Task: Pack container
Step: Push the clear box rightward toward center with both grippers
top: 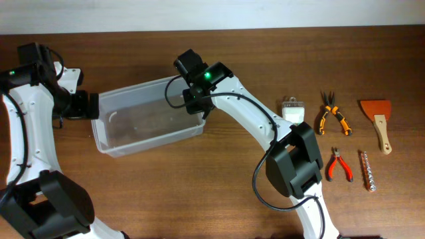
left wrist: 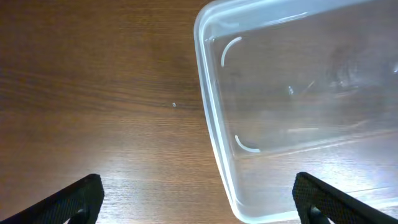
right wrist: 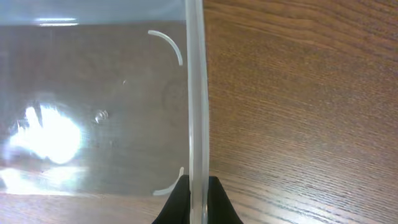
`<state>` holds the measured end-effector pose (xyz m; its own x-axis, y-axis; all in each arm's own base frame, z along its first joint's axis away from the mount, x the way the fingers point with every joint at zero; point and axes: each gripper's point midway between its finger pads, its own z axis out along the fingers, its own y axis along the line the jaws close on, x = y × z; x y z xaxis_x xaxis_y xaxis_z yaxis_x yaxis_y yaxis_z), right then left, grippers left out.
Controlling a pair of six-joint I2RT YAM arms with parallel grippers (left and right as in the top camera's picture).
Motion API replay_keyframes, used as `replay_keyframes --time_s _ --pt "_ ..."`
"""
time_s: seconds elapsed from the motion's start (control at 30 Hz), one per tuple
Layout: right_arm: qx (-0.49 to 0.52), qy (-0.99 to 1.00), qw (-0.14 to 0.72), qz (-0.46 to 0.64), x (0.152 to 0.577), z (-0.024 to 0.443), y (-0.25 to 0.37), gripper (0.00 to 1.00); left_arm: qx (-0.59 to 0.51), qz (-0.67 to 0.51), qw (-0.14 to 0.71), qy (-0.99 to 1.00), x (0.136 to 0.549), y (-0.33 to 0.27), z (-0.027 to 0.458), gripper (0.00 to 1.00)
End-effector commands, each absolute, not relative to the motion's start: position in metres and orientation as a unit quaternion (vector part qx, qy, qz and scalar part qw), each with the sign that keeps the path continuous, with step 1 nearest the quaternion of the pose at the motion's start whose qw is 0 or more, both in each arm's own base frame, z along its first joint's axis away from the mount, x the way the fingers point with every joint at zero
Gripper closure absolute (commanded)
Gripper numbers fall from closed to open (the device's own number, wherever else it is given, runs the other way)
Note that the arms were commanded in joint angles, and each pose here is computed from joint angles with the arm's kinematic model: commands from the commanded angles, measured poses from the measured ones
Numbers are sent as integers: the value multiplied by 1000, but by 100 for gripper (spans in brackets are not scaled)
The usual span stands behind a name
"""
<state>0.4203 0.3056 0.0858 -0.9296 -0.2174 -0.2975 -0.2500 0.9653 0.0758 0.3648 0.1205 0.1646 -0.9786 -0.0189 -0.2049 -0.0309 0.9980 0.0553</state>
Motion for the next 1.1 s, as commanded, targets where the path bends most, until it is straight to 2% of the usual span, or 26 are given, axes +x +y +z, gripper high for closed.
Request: replay_keyframes --time_s 0.0,0.23,0.53,0.73,1.07 --pt "-115 981 147 48 424 85 303 96 -7 14 103 995 366 118 160 1" --pt "-94 987 127 34 427 84 278 96 -7 13 104 994 367 118 160 1" --pt "-29 995 99 -3 443 103 207 96 -6 10 108 994 368 117 161 1" --pt "5 998 56 -26 435 103 165 96 -6 11 109 994 369 117 161 1" --pt "7 999 15 -43 412 111 150 96 -8 12 112 994 370 118 161 1"
